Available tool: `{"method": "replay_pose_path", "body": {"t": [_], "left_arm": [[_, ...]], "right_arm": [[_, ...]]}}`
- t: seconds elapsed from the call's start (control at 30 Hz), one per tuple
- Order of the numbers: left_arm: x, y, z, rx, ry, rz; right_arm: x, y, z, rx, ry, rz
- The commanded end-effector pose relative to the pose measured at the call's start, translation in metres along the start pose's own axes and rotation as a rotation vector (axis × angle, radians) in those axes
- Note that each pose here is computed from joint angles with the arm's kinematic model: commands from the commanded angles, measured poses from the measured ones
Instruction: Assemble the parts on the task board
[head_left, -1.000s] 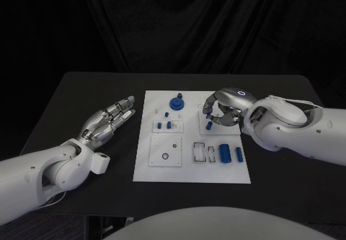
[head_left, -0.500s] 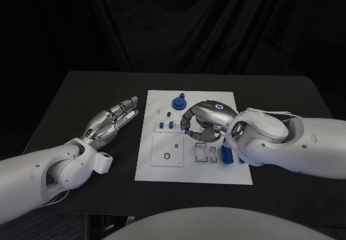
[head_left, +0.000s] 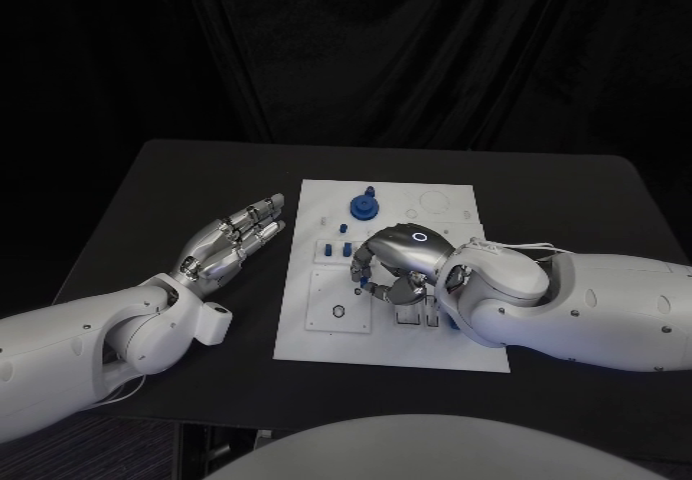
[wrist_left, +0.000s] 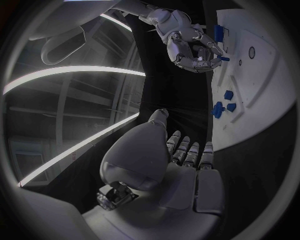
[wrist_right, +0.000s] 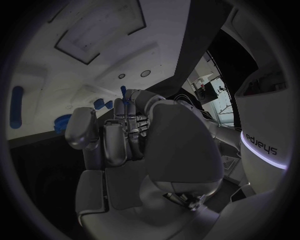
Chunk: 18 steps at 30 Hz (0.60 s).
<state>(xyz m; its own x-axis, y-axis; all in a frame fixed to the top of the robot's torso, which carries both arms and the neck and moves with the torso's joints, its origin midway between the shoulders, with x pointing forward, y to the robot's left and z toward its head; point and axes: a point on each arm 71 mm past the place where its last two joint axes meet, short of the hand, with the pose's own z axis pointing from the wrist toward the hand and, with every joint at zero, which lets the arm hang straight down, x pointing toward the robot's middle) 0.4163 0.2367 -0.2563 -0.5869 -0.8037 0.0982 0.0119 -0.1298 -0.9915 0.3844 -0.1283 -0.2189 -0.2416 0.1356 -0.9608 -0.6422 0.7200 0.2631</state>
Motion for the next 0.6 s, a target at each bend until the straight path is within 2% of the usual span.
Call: {"method": "replay_pose_path", "body": {"t": [0.03, 0.6], "left_arm": [[0.0014, -0.0121, -0.0012, 0.188, 0.010, -0.016], [0.0018, -0.0048, -0.0047, 0.167, 0.010, -0.027]], "right_arm": [[0.0058, 0.0008, 0.0003, -0.017, 0.009, -0.018], [0.0149, 0.0007, 0.0039, -0.016, 0.012, -0.010]]}}
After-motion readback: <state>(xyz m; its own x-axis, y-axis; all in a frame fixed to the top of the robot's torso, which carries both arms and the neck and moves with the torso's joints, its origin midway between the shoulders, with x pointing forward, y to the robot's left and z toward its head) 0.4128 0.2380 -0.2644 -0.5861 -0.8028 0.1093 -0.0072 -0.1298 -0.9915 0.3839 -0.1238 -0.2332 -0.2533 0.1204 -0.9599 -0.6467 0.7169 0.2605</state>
